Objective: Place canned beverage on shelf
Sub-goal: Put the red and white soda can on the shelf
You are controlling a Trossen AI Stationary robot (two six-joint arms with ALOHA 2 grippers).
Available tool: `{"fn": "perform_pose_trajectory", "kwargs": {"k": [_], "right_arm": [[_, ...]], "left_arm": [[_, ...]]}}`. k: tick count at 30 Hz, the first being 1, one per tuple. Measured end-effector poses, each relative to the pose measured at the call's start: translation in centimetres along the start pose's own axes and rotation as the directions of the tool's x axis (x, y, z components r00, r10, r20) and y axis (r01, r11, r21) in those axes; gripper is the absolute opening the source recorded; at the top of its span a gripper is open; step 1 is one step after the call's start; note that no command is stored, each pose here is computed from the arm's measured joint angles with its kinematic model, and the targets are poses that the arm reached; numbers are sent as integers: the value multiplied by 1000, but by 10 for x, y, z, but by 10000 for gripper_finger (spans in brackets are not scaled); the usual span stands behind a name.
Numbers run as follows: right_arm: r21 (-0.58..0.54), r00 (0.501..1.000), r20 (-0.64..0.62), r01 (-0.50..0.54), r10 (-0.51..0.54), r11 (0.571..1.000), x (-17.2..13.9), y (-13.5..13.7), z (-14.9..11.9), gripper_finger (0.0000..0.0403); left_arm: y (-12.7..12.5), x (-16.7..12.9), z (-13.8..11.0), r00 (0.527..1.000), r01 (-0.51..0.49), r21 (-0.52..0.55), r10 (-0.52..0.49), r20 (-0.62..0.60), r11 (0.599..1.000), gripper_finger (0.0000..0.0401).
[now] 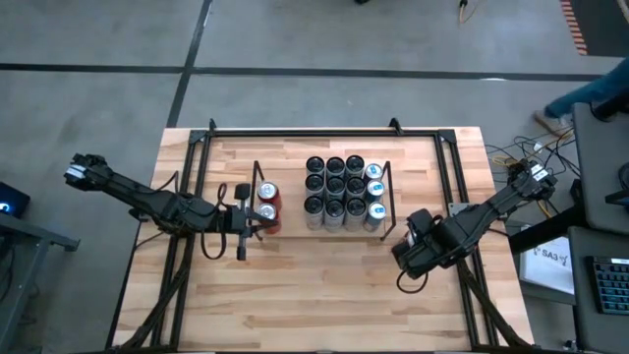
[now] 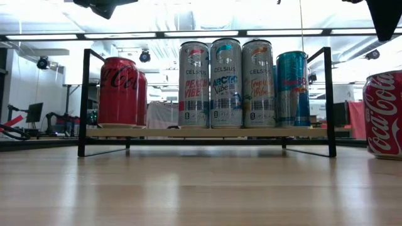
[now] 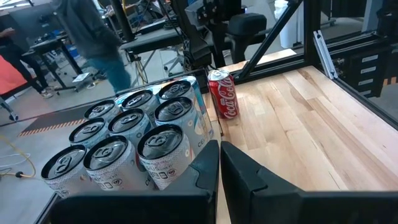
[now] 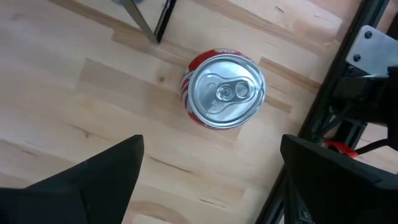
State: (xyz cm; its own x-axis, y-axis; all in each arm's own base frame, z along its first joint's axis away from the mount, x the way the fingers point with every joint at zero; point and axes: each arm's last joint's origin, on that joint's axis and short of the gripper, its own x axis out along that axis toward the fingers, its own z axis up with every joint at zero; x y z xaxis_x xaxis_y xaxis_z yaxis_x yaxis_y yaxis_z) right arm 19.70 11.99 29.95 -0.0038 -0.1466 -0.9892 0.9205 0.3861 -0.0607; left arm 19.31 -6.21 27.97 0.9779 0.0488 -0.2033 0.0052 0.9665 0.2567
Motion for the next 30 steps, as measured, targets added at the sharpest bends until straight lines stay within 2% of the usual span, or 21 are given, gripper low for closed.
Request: {"fn": "perform_pose_trajectory", "kwargs": {"k": [17, 30], "right_arm": [[-24, 998, 50, 51, -50, 998, 16, -2, 7, 370], [-64, 995, -3, 104, -104, 993, 43, -2, 19, 370]], "left_arm": [[0, 0, 0, 1000, 0, -1, 0, 1, 1000, 0], [0, 0, 0, 1000, 0, -1, 1, 2, 1000, 0]]}}
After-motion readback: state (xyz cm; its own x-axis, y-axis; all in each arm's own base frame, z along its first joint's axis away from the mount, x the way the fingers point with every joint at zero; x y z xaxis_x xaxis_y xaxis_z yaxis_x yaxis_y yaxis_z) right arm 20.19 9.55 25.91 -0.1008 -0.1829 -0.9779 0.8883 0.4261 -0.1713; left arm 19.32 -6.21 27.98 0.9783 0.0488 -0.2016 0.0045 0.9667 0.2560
